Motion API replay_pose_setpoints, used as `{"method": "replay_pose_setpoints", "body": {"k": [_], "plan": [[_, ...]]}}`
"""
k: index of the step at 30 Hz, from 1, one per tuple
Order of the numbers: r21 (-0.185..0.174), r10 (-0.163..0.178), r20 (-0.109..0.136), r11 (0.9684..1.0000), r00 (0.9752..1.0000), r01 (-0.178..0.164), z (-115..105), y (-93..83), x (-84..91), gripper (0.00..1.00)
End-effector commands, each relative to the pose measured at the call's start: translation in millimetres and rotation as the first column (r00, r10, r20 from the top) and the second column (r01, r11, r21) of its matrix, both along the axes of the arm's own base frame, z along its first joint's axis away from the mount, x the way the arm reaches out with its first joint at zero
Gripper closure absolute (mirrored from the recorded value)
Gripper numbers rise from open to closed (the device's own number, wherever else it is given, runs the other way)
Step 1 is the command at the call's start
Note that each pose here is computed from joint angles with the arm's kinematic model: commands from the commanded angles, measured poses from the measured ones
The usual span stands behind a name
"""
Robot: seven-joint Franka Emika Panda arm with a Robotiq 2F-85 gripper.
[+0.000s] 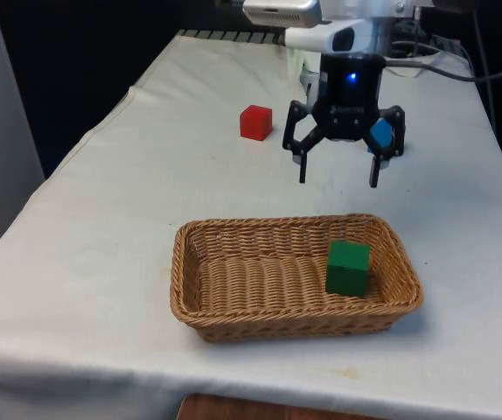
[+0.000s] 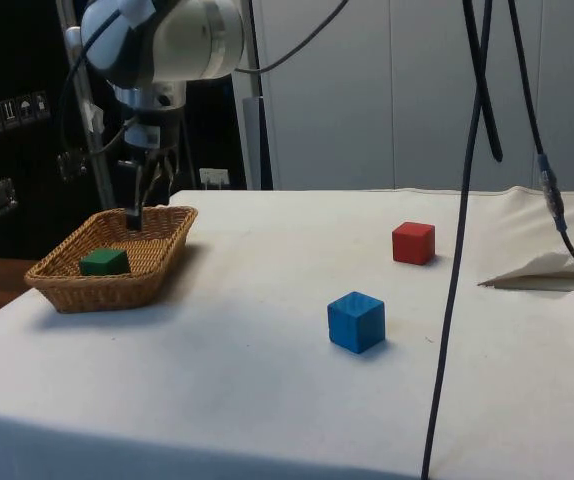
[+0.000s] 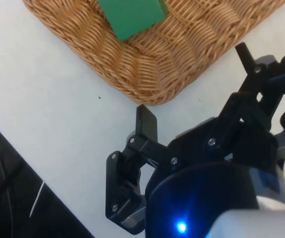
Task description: Pick up exactly two blocks and place them into the basket.
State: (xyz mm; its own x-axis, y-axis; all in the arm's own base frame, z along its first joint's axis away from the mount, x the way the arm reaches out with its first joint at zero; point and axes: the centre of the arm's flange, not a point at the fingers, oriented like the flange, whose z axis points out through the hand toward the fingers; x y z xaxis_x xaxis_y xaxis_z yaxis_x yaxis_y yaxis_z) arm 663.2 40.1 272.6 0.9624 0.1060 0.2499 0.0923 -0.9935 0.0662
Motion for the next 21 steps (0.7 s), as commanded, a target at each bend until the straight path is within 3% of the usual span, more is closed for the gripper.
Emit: {"method": "replay_pose_setpoints", "body": {"k": [1, 4, 5, 6, 12, 13, 14, 18, 19, 20, 21], "plan": [[-0.002, 0.001, 0.001, 1.0, 1.0, -0.001, 1.8, -0.2, -14.6, 0.0], [0.0, 0.004, 0.0, 1.0, 1.0, -0.004, 5.5, -0.7, -16.2, 0.0], [0.004, 0.003, -0.002, 1.0, 1.0, -0.003, 4.2, -0.6, -2.5, 0.0], [0.001, 0.005, -0.002, 1.0, 1.0, -0.005, 6.1, -0.4, -17.3, 0.0], [0.018, 0.007, 0.014, 0.9998, 0.9999, -0.007, 10.3, 4.9, -17.8, 0.0], [0.018, 0.009, 0.001, 0.9998, 1.0, -0.009, 9.9, 3.2, -7.8, 0.0], [0.024, 0.008, 0.022, 0.9997, 0.9997, -0.008, 10.5, 7.6, -18.1, 0.0], [0.034, 0.008, 0.049, 0.9994, 0.9988, -0.009, 13.6, 11.4, -19.1, 0.0], [0.034, 0.008, 0.049, 0.9994, 0.9988, -0.009, 13.6, 11.4, -19.1, 0.0], [0.029, 0.008, 0.033, 0.9995, 0.9994, -0.009, 11.2, 9.6, -11.3, 0.0], [0.035, 0.006, 0.055, 0.9993, 0.9985, -0.008, 14.5, 11.5, -19.6, 0.0]]}}
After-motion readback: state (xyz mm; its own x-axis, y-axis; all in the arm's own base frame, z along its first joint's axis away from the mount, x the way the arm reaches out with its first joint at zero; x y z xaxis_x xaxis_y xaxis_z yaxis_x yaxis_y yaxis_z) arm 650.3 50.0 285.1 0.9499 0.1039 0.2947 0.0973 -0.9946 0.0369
